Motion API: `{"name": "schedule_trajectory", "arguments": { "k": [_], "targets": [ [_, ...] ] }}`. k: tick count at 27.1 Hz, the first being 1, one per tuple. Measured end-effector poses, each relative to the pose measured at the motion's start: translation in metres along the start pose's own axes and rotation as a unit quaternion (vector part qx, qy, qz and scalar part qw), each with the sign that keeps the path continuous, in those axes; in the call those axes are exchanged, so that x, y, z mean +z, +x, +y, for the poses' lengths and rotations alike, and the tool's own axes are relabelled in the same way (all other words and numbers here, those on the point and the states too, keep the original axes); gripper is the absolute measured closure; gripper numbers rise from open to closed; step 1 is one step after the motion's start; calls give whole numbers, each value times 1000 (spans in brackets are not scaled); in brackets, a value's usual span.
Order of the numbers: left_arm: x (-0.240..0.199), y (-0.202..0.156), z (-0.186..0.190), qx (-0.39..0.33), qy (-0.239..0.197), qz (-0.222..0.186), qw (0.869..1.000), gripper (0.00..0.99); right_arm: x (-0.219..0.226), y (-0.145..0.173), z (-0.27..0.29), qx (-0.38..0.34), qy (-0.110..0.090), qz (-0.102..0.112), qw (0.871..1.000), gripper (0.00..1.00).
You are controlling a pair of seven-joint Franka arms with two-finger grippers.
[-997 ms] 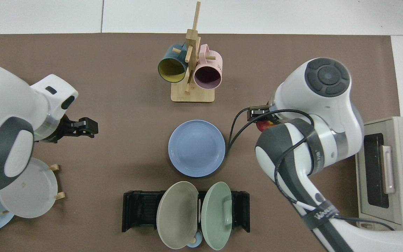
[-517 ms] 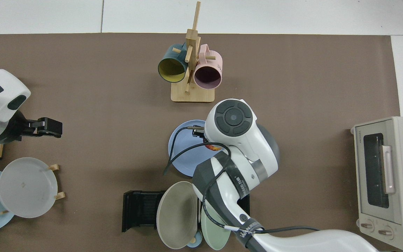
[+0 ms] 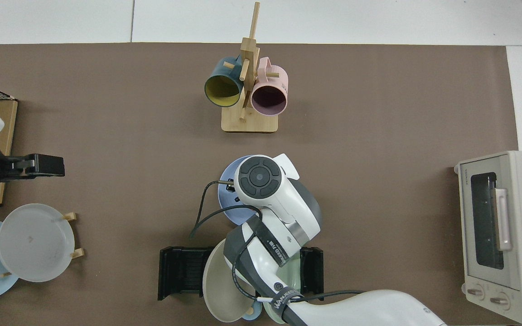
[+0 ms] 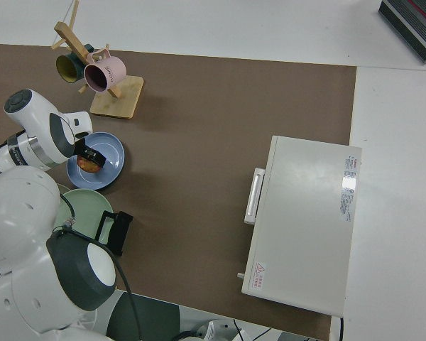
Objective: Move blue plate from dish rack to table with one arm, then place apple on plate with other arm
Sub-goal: 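Open the right gripper and raise it away from the plate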
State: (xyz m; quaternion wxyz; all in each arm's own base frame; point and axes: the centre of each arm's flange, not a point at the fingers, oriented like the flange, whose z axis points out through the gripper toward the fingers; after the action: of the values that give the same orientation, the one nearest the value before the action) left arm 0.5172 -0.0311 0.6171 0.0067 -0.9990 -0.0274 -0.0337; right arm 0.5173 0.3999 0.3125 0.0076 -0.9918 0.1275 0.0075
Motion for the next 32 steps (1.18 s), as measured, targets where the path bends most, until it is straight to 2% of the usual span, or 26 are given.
{"name": "schedule_trajectory", "arguments": {
  "k": [4, 5, 8, 11, 16, 19, 26, 32],
  "targets": [
    [0, 1, -2, -3, 0, 1, 1000, 0, 9, -2, 2, 5, -4, -3, 1000, 198],
    [-1, 1, -4, -5, 0, 1, 1000, 0, 9, -1, 3, 6, -4, -2, 1000, 115],
    [-1, 1, -10, -11, 1, 1, 1000, 0, 1, 5, 5, 11, 0, 2, 1000, 9],
    [-1, 2, -14, -15, 1, 0, 1000, 0, -19, 15, 7, 18, 6, 8, 1000, 0],
    [-1, 2, -15, -16, 1, 0, 1000, 0, -69, 44, 25, 37, 27, 27, 999, 0],
    [0, 1, -14, -15, 1, -1, 1000, 0, -98, 61, 46, 13, 34, 38, 999, 0],
    [0, 1, -13, -14, 1, -4, 1000, 0, -136, 107, 116, -65, 27, 48, 996, 0],
    [4, 0, -13, -14, 2, -13, 1000, 0, -150, 150, 193, -123, 13, 42, 991, 0]
  ]
}}
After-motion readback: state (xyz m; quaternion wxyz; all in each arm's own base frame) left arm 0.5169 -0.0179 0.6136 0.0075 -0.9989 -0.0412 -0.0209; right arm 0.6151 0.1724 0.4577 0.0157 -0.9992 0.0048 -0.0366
